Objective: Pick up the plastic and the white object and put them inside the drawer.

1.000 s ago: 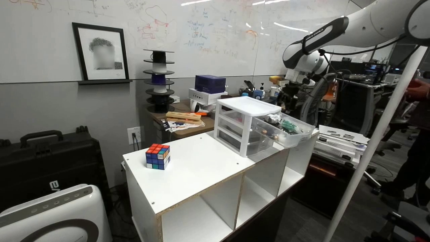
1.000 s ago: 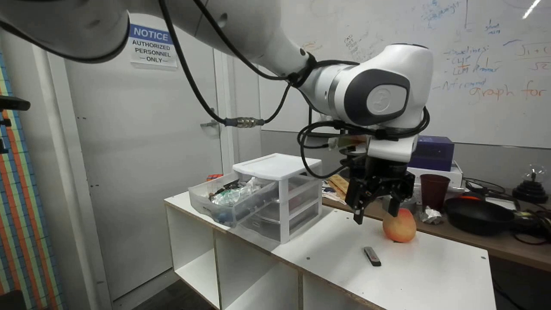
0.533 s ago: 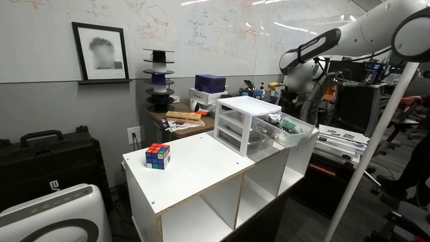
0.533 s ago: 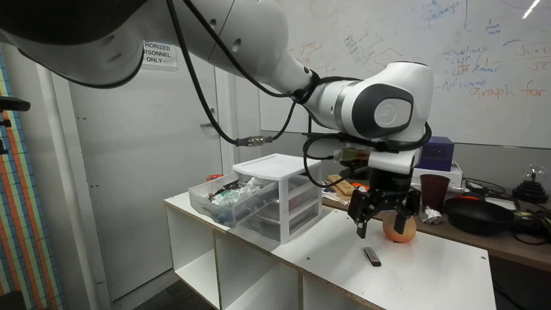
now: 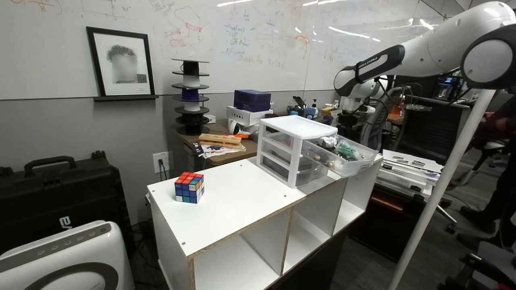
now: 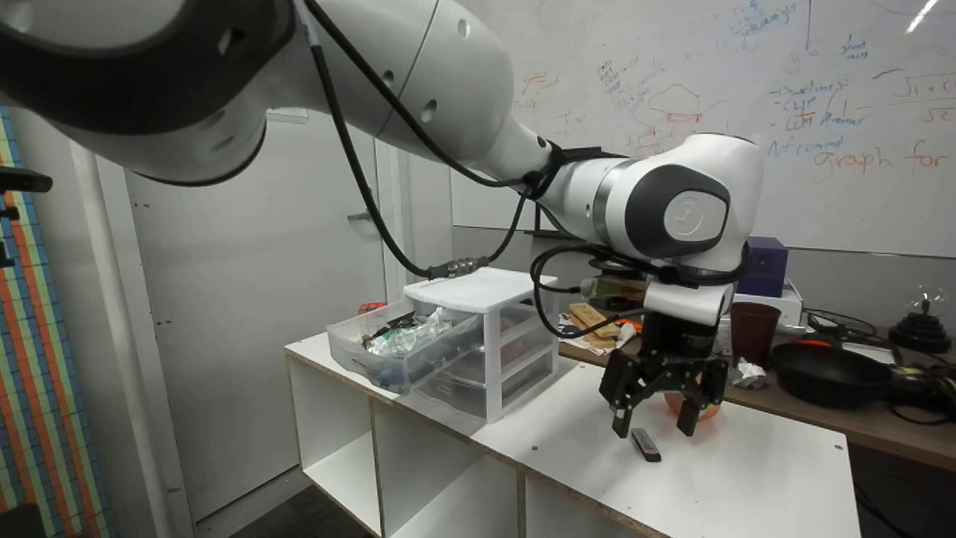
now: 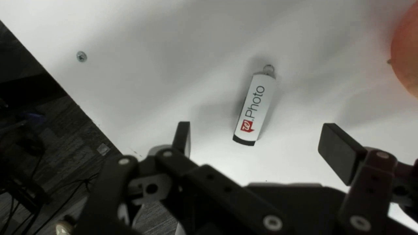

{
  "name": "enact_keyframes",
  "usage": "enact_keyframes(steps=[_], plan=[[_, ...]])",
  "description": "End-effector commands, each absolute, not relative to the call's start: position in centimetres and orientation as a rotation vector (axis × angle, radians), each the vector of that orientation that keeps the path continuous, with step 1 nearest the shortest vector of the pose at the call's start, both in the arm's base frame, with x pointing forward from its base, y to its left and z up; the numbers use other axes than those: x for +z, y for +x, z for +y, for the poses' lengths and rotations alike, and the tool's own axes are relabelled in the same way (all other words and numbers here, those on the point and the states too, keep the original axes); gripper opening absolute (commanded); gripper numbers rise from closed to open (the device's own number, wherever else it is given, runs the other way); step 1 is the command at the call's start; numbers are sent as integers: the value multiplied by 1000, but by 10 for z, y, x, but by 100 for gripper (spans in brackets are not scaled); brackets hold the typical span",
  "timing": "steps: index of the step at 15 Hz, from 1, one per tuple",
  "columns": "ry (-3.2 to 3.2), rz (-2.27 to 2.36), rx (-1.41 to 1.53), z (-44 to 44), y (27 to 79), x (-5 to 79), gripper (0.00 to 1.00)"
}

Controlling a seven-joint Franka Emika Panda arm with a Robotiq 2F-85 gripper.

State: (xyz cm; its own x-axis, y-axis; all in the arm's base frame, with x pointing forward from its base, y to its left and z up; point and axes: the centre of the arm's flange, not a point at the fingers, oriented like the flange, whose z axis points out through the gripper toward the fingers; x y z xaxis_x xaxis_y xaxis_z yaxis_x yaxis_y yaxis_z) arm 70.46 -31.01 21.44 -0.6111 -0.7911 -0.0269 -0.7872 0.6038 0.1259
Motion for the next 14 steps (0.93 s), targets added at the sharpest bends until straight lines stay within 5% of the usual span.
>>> enact_keyframes(steps=[1, 3, 12, 14], plan=[[1389, -2747, -166, -312, 736, 205, 100], [1397, -2728, -168, -308, 736, 199, 75], [1428, -2702, -96, -303, 732, 212, 5], [1427, -2702, -88, -303, 729, 216, 7]])
